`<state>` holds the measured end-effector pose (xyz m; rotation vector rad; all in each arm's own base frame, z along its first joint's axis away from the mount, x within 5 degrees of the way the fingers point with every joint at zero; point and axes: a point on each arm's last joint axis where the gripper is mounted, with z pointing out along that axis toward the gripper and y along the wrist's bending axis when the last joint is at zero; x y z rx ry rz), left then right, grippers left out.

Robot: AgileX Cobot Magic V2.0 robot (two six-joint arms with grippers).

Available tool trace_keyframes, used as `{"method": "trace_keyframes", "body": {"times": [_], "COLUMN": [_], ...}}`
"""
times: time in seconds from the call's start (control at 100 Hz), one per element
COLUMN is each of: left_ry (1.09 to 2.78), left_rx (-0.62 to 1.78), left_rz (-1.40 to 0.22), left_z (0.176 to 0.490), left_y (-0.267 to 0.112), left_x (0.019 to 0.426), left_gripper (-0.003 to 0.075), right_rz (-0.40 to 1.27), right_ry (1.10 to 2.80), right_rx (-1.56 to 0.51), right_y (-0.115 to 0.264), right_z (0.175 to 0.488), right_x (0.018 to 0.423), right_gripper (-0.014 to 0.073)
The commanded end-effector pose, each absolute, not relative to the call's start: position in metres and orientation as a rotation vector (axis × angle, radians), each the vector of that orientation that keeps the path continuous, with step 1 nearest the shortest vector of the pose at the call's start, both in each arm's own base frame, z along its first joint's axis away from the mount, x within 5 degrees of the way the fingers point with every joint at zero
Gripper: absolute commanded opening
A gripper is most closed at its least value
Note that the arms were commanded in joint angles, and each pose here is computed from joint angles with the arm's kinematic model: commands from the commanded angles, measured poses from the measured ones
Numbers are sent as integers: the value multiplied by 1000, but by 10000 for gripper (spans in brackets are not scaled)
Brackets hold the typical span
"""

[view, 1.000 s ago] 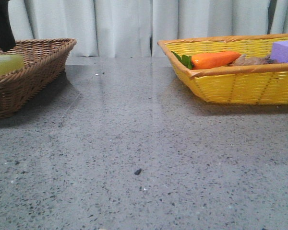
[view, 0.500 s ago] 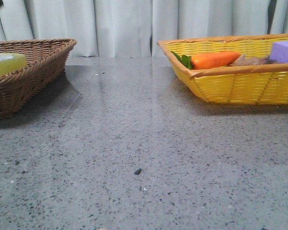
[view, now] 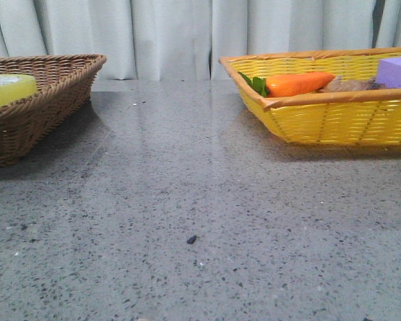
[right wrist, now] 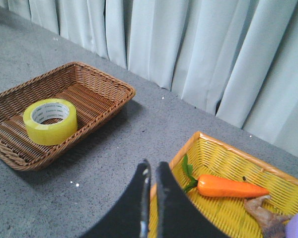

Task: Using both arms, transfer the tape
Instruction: 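Lower the tape roll into the brown basket and open the left gripper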

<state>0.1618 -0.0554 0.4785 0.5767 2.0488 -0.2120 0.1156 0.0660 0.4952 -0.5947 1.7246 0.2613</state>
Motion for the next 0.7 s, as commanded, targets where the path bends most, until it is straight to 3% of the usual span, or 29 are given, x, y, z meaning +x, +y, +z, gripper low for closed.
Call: {"method": "trace_keyframes", "body": {"times": [0.0, 0.35, 0.69], "left_ry": [1896, 1726, 1549], "left_rx": [515, 425, 376], "left_rz": [-234, -225, -221], "left_z": [489, 412, 341], "left_y": [-51, -30, -15], "left_x": [138, 61, 4], "left_gripper": [-21, -21, -21], "right_rz": [264, 273, 290], "right_ry": [1576, 1482, 1333], "right_rx": [-535, -499, -449], "right_y": [52, 16, -3], "right_z": [489, 414, 364], "right_x": [94, 32, -3], "right_gripper": [-72, -63, -64]}}
